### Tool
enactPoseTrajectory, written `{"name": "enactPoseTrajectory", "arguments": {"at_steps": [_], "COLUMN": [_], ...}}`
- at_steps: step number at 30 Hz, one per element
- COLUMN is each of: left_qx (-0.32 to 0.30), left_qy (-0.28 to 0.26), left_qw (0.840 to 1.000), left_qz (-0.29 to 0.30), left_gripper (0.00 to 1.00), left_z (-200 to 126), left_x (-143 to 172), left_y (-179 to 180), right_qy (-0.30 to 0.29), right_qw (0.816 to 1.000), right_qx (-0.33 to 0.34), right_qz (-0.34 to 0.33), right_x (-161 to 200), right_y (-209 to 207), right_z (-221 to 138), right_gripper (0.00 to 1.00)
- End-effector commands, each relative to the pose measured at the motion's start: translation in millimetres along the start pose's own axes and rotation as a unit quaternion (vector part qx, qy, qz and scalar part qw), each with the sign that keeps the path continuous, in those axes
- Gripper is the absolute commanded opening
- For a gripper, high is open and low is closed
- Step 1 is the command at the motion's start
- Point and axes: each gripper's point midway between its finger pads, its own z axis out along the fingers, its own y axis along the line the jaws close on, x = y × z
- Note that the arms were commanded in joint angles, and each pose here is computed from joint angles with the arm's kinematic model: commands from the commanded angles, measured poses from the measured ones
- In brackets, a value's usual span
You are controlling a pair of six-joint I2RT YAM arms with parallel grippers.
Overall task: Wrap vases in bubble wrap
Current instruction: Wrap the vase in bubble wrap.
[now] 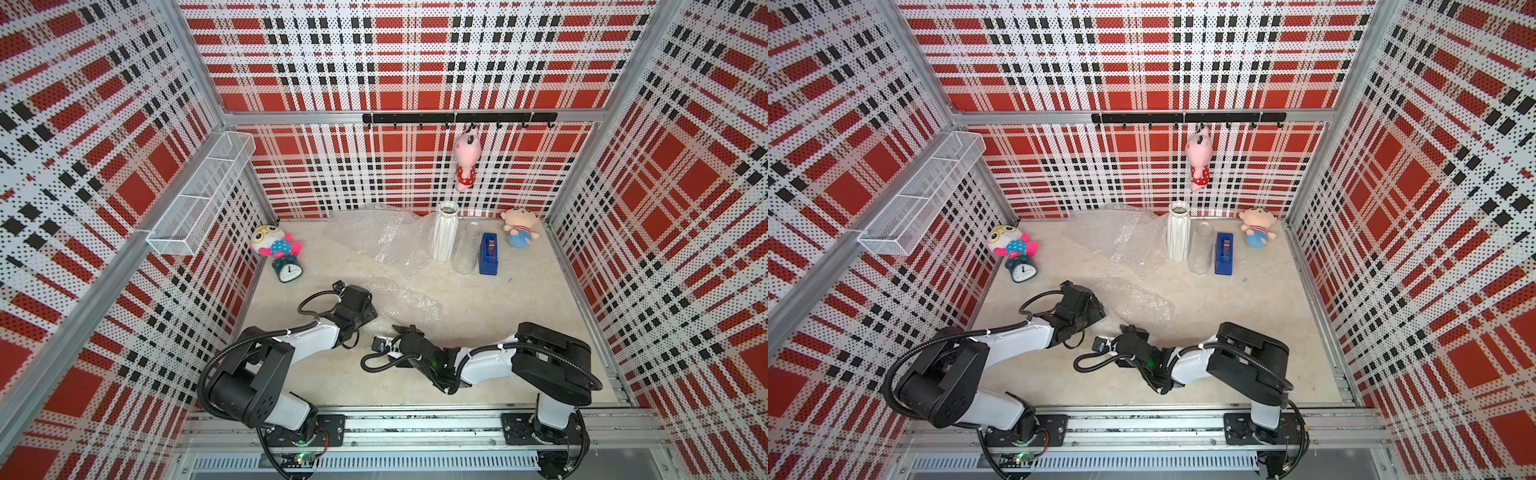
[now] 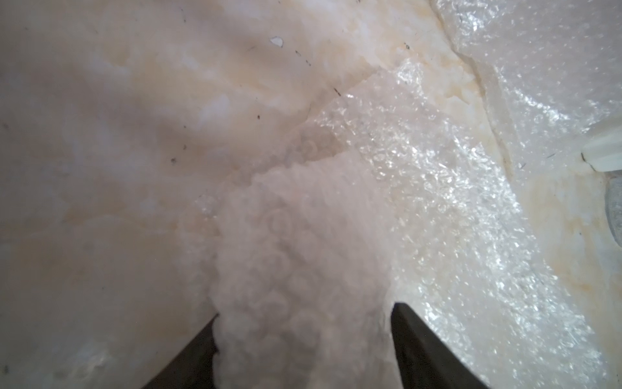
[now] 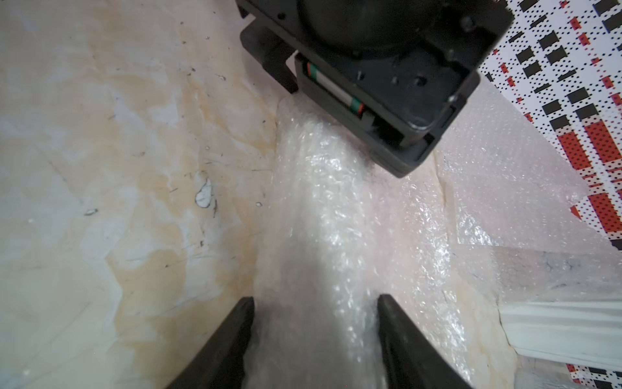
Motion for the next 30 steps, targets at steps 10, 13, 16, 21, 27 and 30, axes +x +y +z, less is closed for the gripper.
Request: {"name": "enactPoseTrajectory", "arguments": {"at_steps": [10,13,16,21,27,30], "left_qx": [-0.006,-0.004,0.011,0.028,0.013,0.013], "left_qy": [-0.006,-0.041,-0.074,-0.083,-0.053,-0.036], "left_qw": [1.0,0.999,0.997,0.996,0.998,0.999], "left_qz": [0.003,-0.002,-0.011,0.001,0.017,0.028], "left_gripper": [0.94,1.0,0.98,1.0,0.95,0.93], "left_z": [-17,-33,-51,-61,-48,-38], "left_x": [-25,-43,-57,-51,-23,-10], "left_y": [1,-1,-6,-18,-21,-24], "right_qy": [0.043,0.041,0.04,0.048,0.054,0.049], "right_qw": [0.989,0.979,0.966,0.942,0.904,0.896], "right_qx": [-0.074,-0.105,-0.13,-0.166,-0.196,-0.206], "right_qz": [0.123,0.171,0.219,0.287,0.377,0.391], "right_x": [25,27,29,33,49,52], "right_y": [21,21,19,15,-3,-8], "right_z": [0,-3,-5,-4,-1,-1], "right_gripper": [0.48,0.49,0.49,0.5,0.51,0.52]}}
